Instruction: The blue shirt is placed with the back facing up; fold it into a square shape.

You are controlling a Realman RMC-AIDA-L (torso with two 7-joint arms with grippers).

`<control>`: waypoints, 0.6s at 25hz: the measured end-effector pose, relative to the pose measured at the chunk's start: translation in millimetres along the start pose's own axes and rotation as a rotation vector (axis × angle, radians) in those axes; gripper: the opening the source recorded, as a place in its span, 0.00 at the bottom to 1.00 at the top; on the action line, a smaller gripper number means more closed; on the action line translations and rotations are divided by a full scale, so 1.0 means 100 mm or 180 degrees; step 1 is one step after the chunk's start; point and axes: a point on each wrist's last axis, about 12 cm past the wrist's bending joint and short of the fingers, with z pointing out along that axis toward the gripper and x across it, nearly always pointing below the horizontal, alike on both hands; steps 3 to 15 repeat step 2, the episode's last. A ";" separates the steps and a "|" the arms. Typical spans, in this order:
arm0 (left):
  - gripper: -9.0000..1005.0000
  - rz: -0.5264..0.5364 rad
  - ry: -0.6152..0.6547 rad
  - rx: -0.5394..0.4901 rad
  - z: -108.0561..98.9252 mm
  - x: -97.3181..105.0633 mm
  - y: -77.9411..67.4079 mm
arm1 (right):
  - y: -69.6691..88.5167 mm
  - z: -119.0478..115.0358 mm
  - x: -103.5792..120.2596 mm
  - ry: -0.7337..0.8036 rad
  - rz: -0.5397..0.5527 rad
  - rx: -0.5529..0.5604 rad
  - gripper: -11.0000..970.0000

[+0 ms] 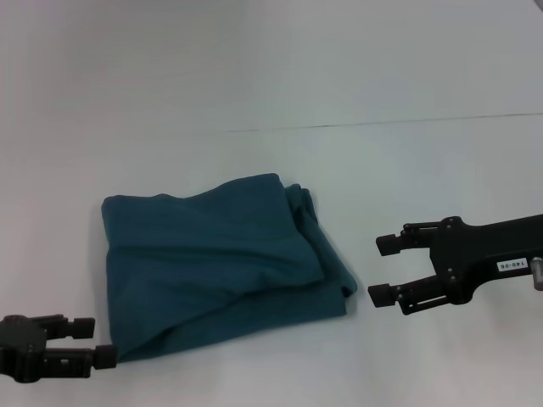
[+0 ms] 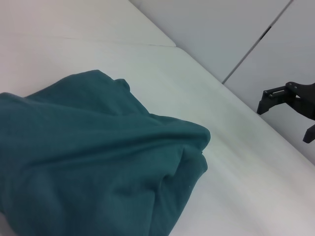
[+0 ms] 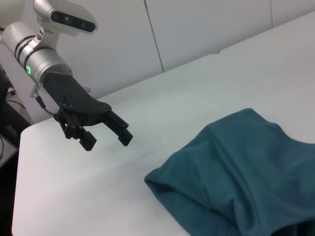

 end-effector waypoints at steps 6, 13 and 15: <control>0.91 -0.0002 -0.0013 -0.0008 -0.01 0.00 0.00 | 0.00 0.01 -0.01 -0.0004 -0.0010 -0.0008 0.96; 0.91 -0.0002 -0.0013 -0.0008 -0.01 0.00 0.00 | 0.00 0.01 -0.01 -0.0004 -0.0010 -0.0008 0.96; 0.91 -0.0002 -0.0013 -0.0008 -0.01 0.00 0.00 | 0.00 0.01 -0.01 -0.0004 -0.0010 -0.0008 0.96</control>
